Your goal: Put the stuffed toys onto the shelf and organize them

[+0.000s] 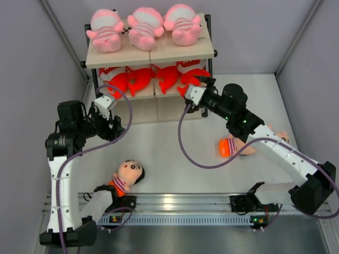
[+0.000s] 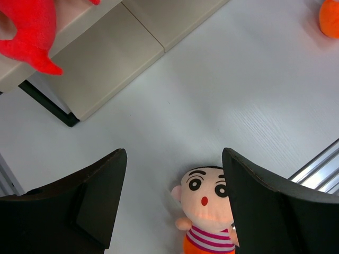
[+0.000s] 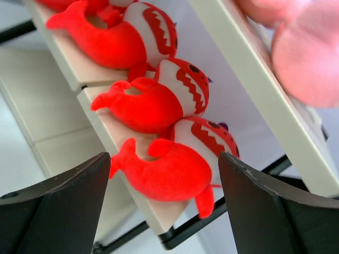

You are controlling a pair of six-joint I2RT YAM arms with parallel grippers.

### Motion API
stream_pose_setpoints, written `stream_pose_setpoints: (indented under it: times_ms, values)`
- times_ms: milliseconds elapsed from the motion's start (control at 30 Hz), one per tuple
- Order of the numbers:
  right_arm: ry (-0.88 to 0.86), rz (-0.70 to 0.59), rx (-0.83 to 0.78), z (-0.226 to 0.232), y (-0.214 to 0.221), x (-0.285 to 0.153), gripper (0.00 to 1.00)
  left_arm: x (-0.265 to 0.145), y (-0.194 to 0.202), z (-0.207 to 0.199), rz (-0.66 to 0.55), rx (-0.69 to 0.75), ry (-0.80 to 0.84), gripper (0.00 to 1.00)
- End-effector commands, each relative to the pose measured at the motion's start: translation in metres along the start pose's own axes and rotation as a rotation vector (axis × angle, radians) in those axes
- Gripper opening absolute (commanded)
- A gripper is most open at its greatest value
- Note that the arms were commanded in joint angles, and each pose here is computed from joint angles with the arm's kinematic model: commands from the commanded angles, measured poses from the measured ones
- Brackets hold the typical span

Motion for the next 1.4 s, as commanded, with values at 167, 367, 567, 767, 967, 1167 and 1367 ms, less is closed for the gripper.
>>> stream_pose_setpoints:
  times_ms: [167,367,567,767,967,1167,1367]
  values:
    - [0.317,0.147,0.751,-0.013,-0.018,-0.033,0.83,-0.001,0.007,-0.003,-0.001,0.004,0.011,0.79]
    - [0.512,0.599,1.092,0.033,0.013,-0.070,0.83,0.004,0.023,0.001,0.038,-0.006,-0.011,0.79]
    - [0.694,0.952,1.266,0.100,0.058,-0.120,0.83,0.008,0.039,0.005,0.075,-0.012,-0.042,0.79]
    - [0.729,1.072,1.319,0.155,0.089,-0.136,0.76,0.008,0.044,0.003,0.079,-0.019,-0.035,0.79]
    - [0.528,1.120,1.173,0.171,0.086,-0.115,0.66,0.007,0.045,0.003,0.087,-0.015,-0.039,0.79]
    - [0.446,1.266,1.057,0.190,0.081,-0.116,0.65,0.008,0.046,0.003,0.091,-0.015,-0.035,0.79]
    - [0.342,1.258,1.080,0.210,0.073,-0.117,0.63,0.010,0.047,0.005,0.100,-0.018,-0.038,0.79]
Point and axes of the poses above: each gripper's point midway between its finger pads, its own x axis out along the fingers, its own z axis along the line the jaws close on, y = z × x, the point moved 10 cm from there along -x, back along the fingers, and after that the axes turned 14 degrees about -x, right-handed, at the moved point
